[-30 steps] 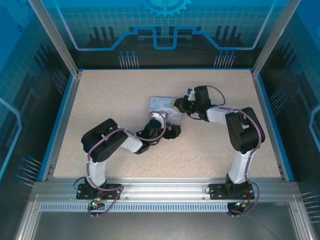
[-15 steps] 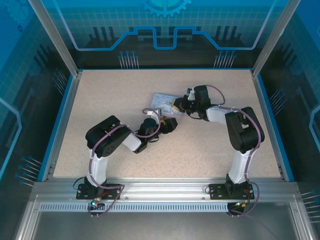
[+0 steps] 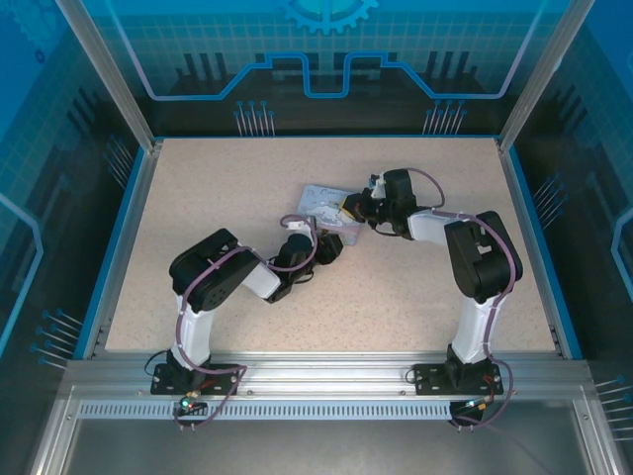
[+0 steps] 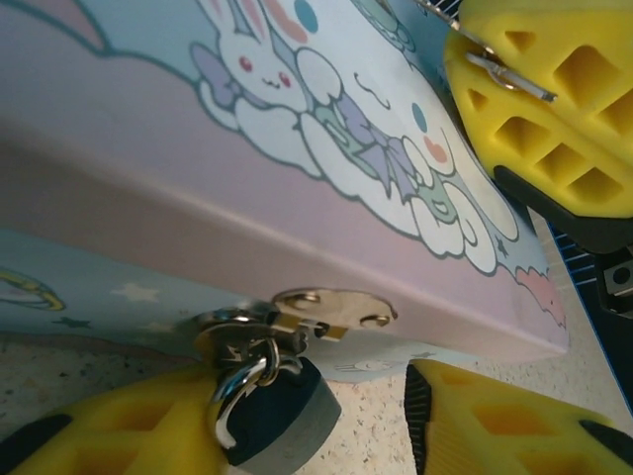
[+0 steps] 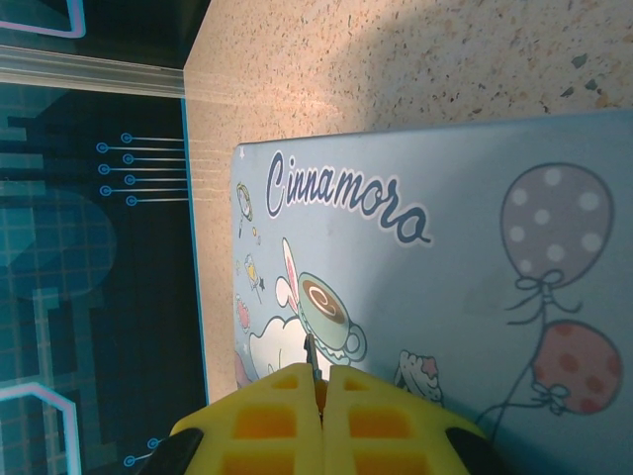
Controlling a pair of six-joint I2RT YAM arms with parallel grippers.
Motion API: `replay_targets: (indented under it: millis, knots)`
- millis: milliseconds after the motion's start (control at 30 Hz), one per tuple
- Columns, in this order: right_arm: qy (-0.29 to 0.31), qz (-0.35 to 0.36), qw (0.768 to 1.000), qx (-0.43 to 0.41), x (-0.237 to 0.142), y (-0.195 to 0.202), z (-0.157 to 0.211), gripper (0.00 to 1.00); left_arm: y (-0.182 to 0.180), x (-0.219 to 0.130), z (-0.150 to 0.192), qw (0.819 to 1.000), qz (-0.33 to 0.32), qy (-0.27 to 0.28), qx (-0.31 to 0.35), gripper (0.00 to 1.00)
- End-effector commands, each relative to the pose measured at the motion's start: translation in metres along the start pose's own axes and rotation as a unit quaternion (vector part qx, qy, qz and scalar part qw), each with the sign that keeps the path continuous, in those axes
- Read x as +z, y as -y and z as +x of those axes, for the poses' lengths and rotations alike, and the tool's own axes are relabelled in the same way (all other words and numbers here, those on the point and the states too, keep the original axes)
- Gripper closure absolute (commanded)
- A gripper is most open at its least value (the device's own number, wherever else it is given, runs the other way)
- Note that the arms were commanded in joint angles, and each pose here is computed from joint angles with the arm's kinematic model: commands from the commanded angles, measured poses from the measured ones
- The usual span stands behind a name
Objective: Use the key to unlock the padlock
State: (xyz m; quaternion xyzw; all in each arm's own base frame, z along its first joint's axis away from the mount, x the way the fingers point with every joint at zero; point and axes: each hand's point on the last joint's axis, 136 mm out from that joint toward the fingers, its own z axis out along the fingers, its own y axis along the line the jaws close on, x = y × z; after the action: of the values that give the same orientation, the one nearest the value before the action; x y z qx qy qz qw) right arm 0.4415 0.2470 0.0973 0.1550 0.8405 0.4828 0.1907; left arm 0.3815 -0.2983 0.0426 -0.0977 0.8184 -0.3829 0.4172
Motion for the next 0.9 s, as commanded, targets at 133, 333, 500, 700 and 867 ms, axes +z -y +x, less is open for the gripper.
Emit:
replay_targets:
  millis: [133, 333, 500, 700, 867]
  knots:
    - [-0.034, 0.044, 0.998, 0.035, 0.012, 0.035, 0.021, 1.00, -0.036, 0.000, 0.030, 0.997, -0.068, -0.041, -0.012, 0.59]
    - [-0.034, 0.046, 0.998, 0.037, 0.012, 0.036, 0.021, 1.00, -0.039, 0.003, 0.033, 0.996, -0.071, -0.043, -0.015, 0.63]
    - [-0.034, 0.046, 0.998, 0.037, 0.012, 0.036, 0.021, 1.00, -0.041, 0.003, 0.034, 0.996, -0.073, -0.044, -0.016, 0.69]
    - [-0.034, 0.047, 0.998, 0.038, 0.013, 0.037, 0.021, 1.00, -0.042, 0.003, 0.034, 0.996, -0.075, -0.044, -0.015, 0.75]
    - [-0.036, 0.048, 0.997, 0.040, 0.014, 0.039, 0.022, 1.00, -0.041, 0.003, 0.034, 0.996, -0.073, -0.043, -0.015, 0.82]
